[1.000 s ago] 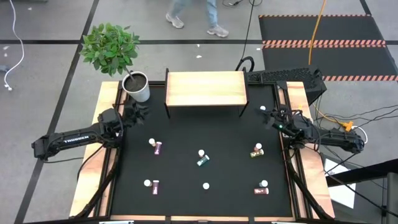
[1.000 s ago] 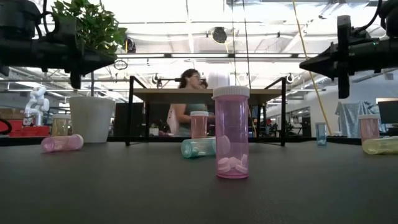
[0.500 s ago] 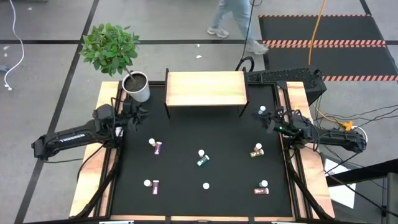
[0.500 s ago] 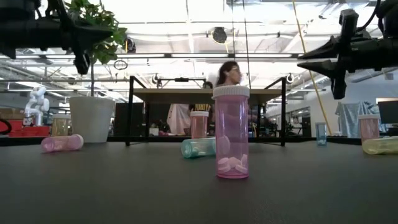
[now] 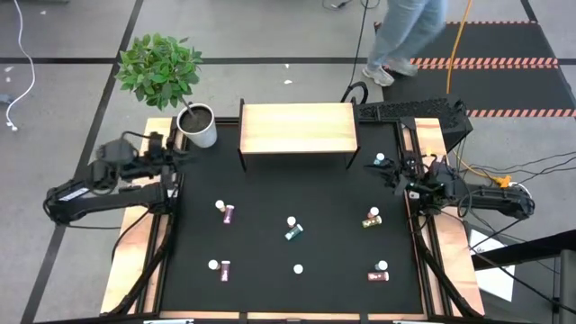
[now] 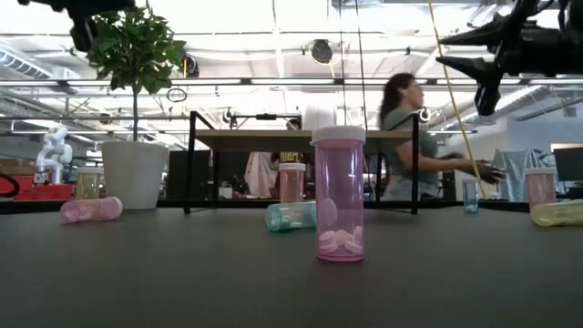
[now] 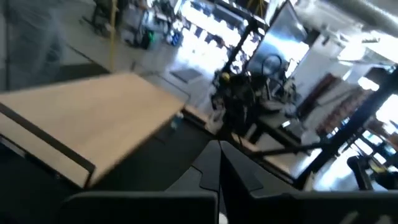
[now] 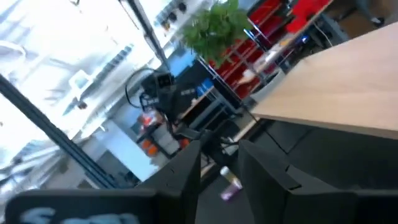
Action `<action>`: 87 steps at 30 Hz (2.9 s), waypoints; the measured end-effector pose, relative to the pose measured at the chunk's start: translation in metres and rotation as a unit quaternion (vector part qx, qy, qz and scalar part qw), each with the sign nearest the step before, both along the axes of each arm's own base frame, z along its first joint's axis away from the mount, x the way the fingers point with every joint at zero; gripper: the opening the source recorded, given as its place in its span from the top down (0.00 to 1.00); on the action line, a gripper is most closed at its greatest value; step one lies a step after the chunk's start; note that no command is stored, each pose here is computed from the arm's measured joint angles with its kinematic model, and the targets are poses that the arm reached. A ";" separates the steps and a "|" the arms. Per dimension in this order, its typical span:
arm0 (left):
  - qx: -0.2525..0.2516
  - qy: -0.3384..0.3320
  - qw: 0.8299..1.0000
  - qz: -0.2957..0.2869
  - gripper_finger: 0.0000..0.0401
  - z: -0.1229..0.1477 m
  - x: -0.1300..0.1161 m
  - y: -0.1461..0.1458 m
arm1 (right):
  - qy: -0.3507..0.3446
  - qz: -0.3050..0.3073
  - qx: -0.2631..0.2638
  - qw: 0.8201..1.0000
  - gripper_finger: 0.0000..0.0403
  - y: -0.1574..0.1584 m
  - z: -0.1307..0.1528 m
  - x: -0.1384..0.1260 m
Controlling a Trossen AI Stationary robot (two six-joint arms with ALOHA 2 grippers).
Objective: Pick and place medicine bottles onto shelf by color
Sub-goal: Put the top left yellow pill bottle on the shelf
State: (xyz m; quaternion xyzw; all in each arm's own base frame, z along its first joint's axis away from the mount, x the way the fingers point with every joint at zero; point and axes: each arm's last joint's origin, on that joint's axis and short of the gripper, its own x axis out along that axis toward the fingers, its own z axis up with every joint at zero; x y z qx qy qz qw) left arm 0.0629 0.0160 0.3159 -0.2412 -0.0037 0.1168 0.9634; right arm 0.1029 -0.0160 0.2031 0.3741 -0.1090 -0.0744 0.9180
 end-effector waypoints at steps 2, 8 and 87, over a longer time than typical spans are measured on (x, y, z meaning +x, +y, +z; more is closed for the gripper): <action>0.000 -0.009 1.000 0.015 0.99 -0.001 -0.005 -0.001 | 0.018 0.009 -0.005 1.000 0.74 0.000 0.003 0.004; -0.010 -0.006 0.999 0.037 1.00 -0.007 -0.007 -0.001 | 0.053 0.015 -0.039 0.998 0.74 0.002 0.013 0.014; 0.262 0.114 0.952 0.106 0.72 0.011 0.010 -0.005 | 0.179 -0.088 -0.075 0.977 0.72 0.024 0.046 0.074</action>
